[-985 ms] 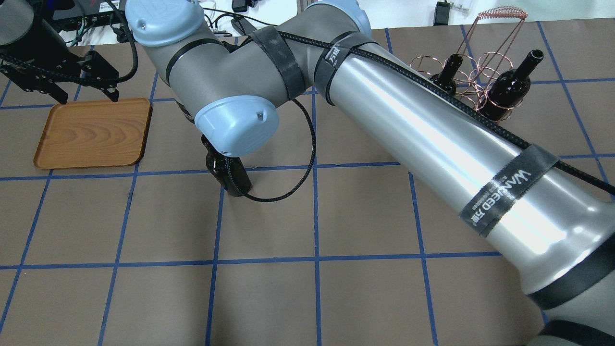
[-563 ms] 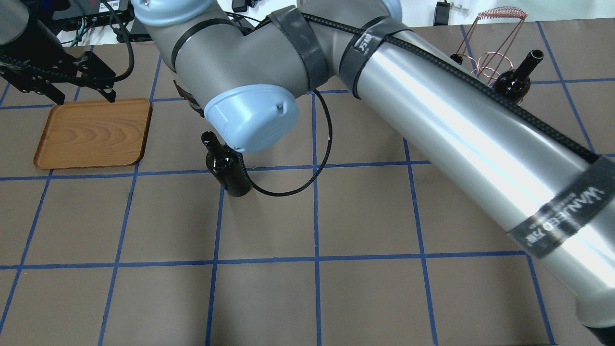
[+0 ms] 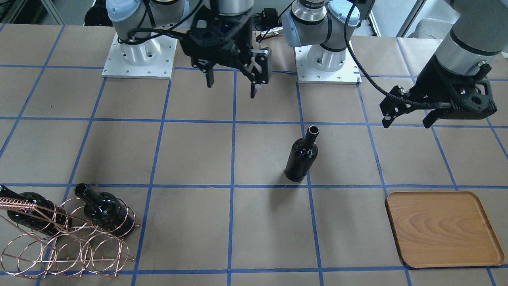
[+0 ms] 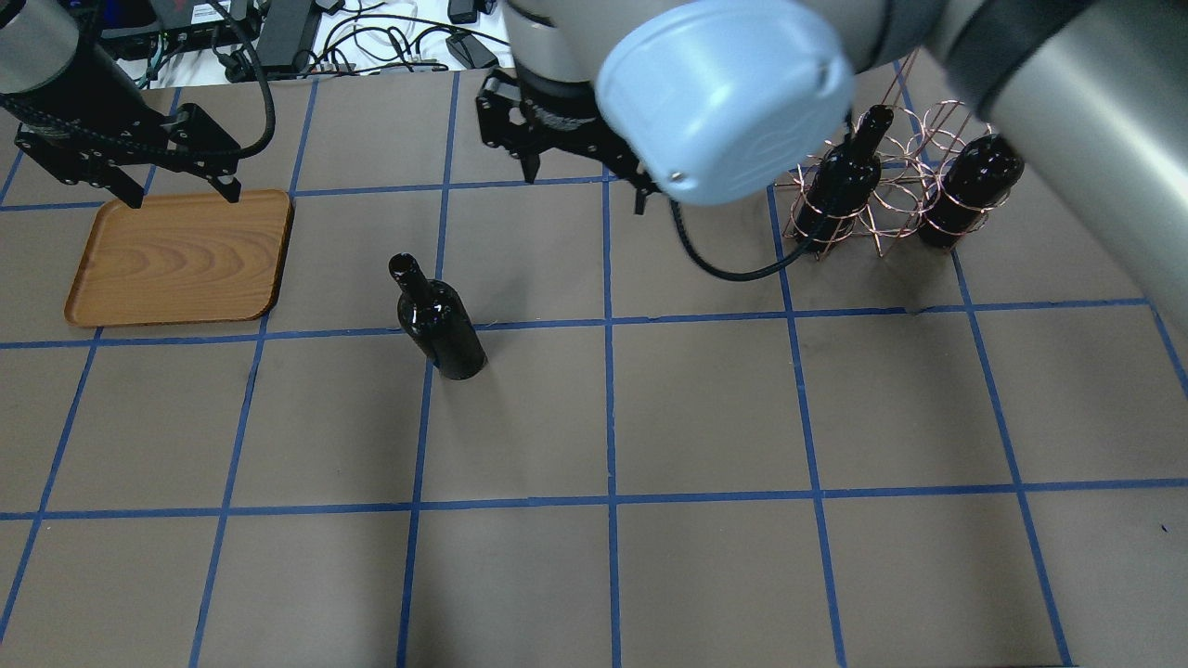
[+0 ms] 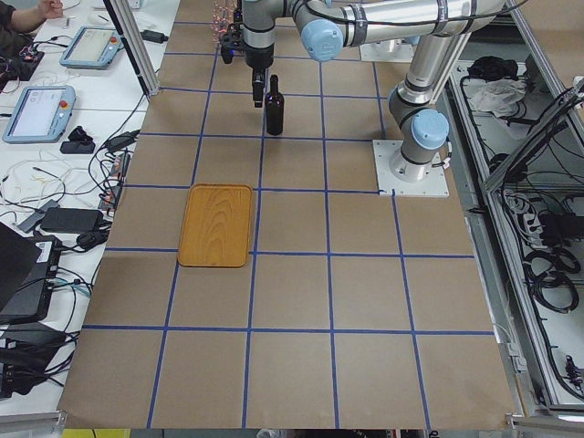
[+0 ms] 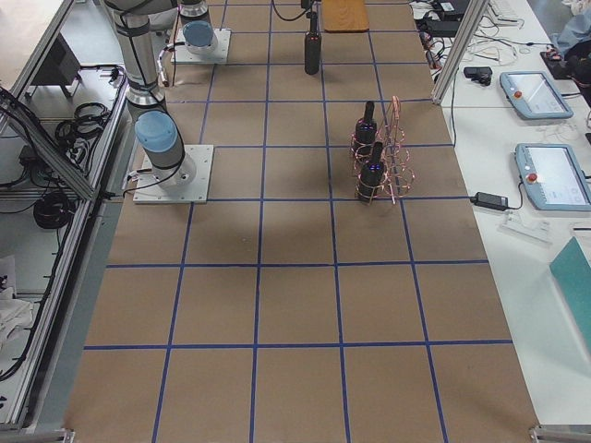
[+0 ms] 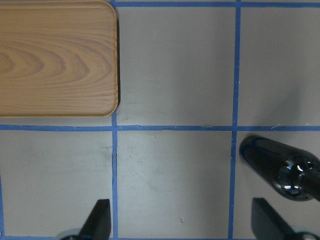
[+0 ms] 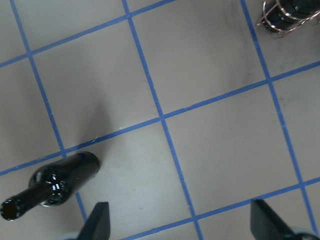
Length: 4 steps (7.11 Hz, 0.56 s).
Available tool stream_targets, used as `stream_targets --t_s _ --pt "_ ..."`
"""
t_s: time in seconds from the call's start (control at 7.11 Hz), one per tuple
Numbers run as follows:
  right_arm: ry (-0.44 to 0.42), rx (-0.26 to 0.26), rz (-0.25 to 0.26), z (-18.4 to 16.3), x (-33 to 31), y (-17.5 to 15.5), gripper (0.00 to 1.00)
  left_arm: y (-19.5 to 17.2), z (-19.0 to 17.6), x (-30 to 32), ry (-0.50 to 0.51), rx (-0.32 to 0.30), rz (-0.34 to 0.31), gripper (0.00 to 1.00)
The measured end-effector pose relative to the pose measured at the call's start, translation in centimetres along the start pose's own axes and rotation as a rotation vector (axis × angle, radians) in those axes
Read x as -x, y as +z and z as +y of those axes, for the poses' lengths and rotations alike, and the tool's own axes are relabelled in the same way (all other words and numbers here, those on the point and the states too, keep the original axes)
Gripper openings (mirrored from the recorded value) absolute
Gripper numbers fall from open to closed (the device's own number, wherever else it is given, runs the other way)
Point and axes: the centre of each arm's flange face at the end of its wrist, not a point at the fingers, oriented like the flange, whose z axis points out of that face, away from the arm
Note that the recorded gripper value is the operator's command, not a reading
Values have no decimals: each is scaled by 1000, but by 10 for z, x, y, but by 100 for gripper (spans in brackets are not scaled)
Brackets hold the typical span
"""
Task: Take wine from basket and place on tray
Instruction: 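Set the bottle upright on the table and open the right gripper, then move the left gripper over the standing bottle while the right gripper withdraws to the rack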
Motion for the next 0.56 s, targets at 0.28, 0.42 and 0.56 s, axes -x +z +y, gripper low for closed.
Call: stream_targets --t_s 0.28,0.42,0.56 --pt "-84 30 41 -15 -59 -21 100 2 3 -47 -18 2 7 100" --pt "-107 30 43 -24 -79 -28 100 4 8 -82 -15 4 8 100" --pt "-147 27 43 -32 -91 -31 100 9 16 -116 -5 13 11 100"
